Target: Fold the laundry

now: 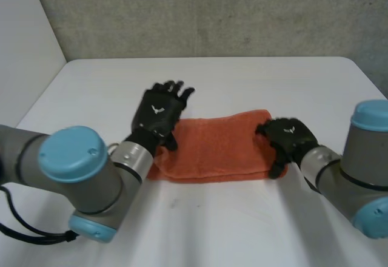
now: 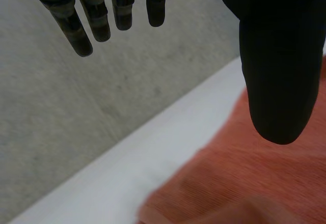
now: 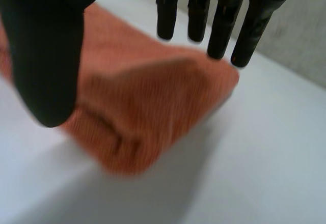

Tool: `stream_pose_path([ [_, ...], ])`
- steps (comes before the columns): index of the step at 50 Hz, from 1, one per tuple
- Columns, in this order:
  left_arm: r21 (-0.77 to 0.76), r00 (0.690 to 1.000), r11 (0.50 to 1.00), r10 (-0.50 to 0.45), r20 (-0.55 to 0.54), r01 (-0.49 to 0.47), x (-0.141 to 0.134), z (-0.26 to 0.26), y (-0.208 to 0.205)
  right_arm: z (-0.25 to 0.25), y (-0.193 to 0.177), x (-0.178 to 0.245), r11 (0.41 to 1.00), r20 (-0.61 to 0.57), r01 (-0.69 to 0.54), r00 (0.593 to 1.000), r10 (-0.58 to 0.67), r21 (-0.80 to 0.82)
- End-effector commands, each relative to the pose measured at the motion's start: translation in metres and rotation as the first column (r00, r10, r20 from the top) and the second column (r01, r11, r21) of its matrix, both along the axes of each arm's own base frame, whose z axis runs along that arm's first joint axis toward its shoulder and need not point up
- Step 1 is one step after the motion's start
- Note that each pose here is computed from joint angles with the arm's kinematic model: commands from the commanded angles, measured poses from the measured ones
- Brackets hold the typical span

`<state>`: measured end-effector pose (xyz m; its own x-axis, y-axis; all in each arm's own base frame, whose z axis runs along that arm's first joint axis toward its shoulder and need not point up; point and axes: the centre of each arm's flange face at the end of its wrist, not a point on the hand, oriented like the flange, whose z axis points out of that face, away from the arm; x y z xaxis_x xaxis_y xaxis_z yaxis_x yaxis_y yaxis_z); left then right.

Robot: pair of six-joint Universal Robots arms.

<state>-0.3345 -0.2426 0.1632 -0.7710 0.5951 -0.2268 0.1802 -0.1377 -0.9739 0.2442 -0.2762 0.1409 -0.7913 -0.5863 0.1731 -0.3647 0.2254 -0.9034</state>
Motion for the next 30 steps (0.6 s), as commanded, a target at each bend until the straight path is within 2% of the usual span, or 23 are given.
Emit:
stream_pose_path([
  [1,0.070,0.999,0.998,0.002,0.051,-0.005,0.001,-0.020,0.003,-0.031,-0.003,-0.006,0.998,-0.024,-0.051,0.998,0.052,0.043],
  [6,0.100,0.997,0.994,0.025,0.071,-0.032,0.013,-0.017,0.006,-0.020,-0.015,0.000,0.996,-0.058,-0.072,0.996,0.069,-0.052],
  [8,0.099,0.996,0.993,0.049,0.072,-0.056,0.021,-0.011,0.007,0.000,-0.029,0.006,0.985,-0.084,-0.073,0.995,0.060,-0.159],
  [10,0.089,0.987,0.985,0.142,0.074,-0.148,0.042,-0.001,0.002,0.016,-0.031,0.019,0.972,-0.084,-0.090,0.994,0.074,-0.215],
  [11,0.089,0.987,0.985,0.142,0.074,-0.148,0.043,-0.001,0.002,0.016,-0.031,0.019,0.972,-0.084,-0.090,0.994,0.074,-0.216],
  [13,0.075,0.971,0.969,0.230,0.066,-0.234,0.061,0.009,-0.004,0.046,-0.004,0.077,0.924,-0.061,-0.229,0.973,0.220,-0.307],
  [14,0.075,0.971,0.969,0.230,0.066,-0.235,0.061,0.009,-0.004,0.046,-0.004,0.078,0.923,-0.061,-0.229,0.973,0.221,-0.308],
  [16,0.063,0.958,0.957,0.281,0.059,-0.284,0.071,0.016,-0.005,0.044,0.027,0.127,0.886,-0.072,-0.365,0.930,0.360,-0.286],
  [19,0.055,0.952,0.951,0.302,0.054,-0.305,0.075,0.020,-0.006,0.039,0.040,0.144,0.869,-0.083,-0.422,0.906,0.415,-0.259],
  [21,0.040,0.937,0.937,0.346,0.038,-0.348,0.086,0.028,-0.011,0.019,0.066,0.171,0.831,-0.120,-0.519,0.855,0.505,-0.200],
  [22,0.040,0.937,0.937,0.347,0.038,-0.348,0.086,0.029,-0.011,0.019,0.066,0.172,0.830,-0.121,-0.520,0.854,0.506,-0.200],
  [24,0.036,0.928,0.927,0.373,0.024,-0.373,0.094,0.033,-0.014,-0.007,0.098,0.191,0.774,-0.180,-0.614,0.787,0.590,-0.152],
  [28,0.033,0.924,0.924,0.382,0.018,-0.382,0.097,0.035,-0.017,-0.020,0.109,0.197,0.758,-0.228,-0.636,0.767,0.600,-0.145],
  [30,0.030,0.925,0.924,0.380,0.015,-0.381,0.097,0.036,-0.018,-0.017,0.107,0.196,0.767,-0.228,-0.623,0.777,0.586,-0.152],
])
